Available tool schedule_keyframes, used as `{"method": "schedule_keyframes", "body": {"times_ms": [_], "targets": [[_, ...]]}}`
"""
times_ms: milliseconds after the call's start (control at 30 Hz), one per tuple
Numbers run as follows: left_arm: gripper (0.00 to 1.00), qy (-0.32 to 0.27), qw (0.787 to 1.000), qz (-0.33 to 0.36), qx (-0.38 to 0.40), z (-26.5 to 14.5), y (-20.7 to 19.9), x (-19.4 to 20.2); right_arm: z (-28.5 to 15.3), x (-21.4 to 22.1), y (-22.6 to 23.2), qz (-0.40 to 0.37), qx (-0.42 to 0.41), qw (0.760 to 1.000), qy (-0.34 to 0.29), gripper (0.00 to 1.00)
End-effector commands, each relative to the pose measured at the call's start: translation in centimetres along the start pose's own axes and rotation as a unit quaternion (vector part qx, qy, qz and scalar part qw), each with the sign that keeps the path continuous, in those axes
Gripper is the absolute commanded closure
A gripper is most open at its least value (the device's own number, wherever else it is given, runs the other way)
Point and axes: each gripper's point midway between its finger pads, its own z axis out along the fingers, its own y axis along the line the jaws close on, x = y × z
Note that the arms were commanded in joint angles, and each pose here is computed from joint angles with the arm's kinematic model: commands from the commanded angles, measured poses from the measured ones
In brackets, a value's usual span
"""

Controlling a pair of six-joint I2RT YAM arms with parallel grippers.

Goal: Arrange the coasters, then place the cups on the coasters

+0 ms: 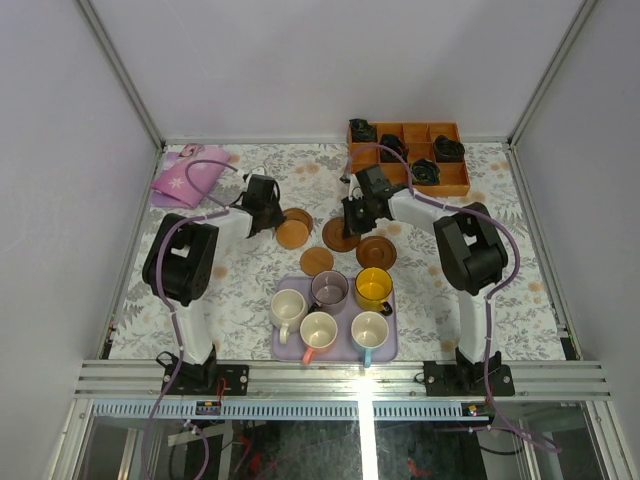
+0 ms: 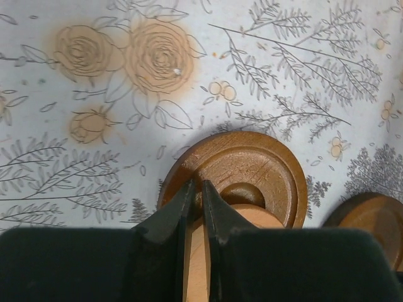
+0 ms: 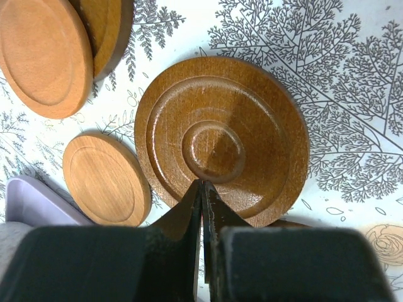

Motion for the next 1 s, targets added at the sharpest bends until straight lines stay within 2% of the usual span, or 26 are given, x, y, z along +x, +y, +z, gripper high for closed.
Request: {"method": "schedule_keyframes", "body": {"times_ms": [0,200,500,967], "targets": [[0.91,0.058,0.994,-0.004,-0.091,-0.5,5.2,3.6,0.3,-1.0,1.6,-0.007,-0.022,1.0,-0.002,0.97],[0.91,0.06,0.993,-0.006,-0.104,-1.7,5.6,3.5,0.5,-1.2,1.8,-0.008,-0.025,1.0,0.001,0.97],[0.91,0.094,0.981,-0.026,-0.168,-4.0,8.3,5.8,1.2,-1.3,2.4,-0.001,-0.039,0.999,0.006,0.96],[0.91,0.108,0.977,-0.028,-0.179,-5.8,9.1,6.7,3.9,-3.4,3.2,0.006,-0.065,0.998,0.019,0.96]]}}
